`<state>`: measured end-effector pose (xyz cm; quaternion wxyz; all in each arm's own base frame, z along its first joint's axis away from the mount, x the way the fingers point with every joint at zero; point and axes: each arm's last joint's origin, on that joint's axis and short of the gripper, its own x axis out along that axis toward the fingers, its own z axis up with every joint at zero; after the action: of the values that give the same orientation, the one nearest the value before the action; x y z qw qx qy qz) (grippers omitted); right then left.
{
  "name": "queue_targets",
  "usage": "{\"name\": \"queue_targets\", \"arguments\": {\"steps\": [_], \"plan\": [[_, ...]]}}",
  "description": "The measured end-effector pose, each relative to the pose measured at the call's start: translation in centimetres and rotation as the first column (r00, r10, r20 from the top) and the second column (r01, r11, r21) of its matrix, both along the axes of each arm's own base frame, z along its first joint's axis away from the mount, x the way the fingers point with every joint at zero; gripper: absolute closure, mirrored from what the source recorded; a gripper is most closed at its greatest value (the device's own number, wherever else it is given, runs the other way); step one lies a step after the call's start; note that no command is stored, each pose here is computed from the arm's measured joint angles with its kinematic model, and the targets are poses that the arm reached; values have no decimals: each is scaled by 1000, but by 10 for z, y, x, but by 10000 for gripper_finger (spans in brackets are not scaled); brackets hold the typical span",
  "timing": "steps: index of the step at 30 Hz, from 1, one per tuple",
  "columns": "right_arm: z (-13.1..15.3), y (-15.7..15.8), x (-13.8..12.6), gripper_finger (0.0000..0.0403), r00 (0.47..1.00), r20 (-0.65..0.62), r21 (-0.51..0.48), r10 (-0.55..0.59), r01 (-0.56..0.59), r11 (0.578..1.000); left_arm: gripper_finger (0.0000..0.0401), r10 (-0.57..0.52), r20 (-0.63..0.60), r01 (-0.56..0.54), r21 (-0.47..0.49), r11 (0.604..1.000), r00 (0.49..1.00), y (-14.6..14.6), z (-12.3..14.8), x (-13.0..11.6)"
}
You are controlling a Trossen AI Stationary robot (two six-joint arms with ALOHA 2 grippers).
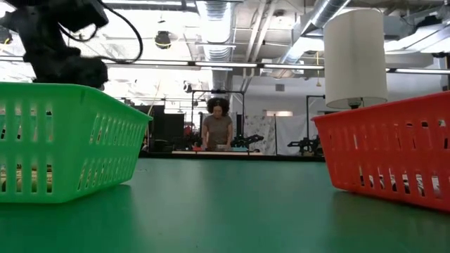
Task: Sort crayons
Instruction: Put the black crayon into the red bin
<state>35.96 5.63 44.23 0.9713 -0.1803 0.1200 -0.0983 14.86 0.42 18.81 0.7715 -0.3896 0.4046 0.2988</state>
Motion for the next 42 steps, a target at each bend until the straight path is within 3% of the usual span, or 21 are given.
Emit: {"name": "queue_targets", "arguments": {"steps": [14, 26, 36, 39, 42], "plan": [[-7, 0, -2, 346, 998, -65, 25, -8, 10, 1000, 401, -72, -116, 65, -65, 996, 991, -1, -39, 39], [-9, 0, -2, 346, 996, -87, 22, -9, 11, 1000, 401, -120, -6, 119, -119, 986, 993, -3, -51, 64], [-12, 0, -3, 346, 993, -114, 19, -10, 12, 1000, 401, -154, 235, 181, -99, 978, 960, -4, -38, 83], [-18, 0, -6, 346, 982, -189, -3, -9, 9, 1000, 401, -151, 219, 174, -91, 981, 964, -3, -37, 83], [-32, -1, -12, 346, 939, -342, -35, 17, -31, 999, 401, -173, 228, 193, -69, 979, 958, -3, -28, 85]]}}
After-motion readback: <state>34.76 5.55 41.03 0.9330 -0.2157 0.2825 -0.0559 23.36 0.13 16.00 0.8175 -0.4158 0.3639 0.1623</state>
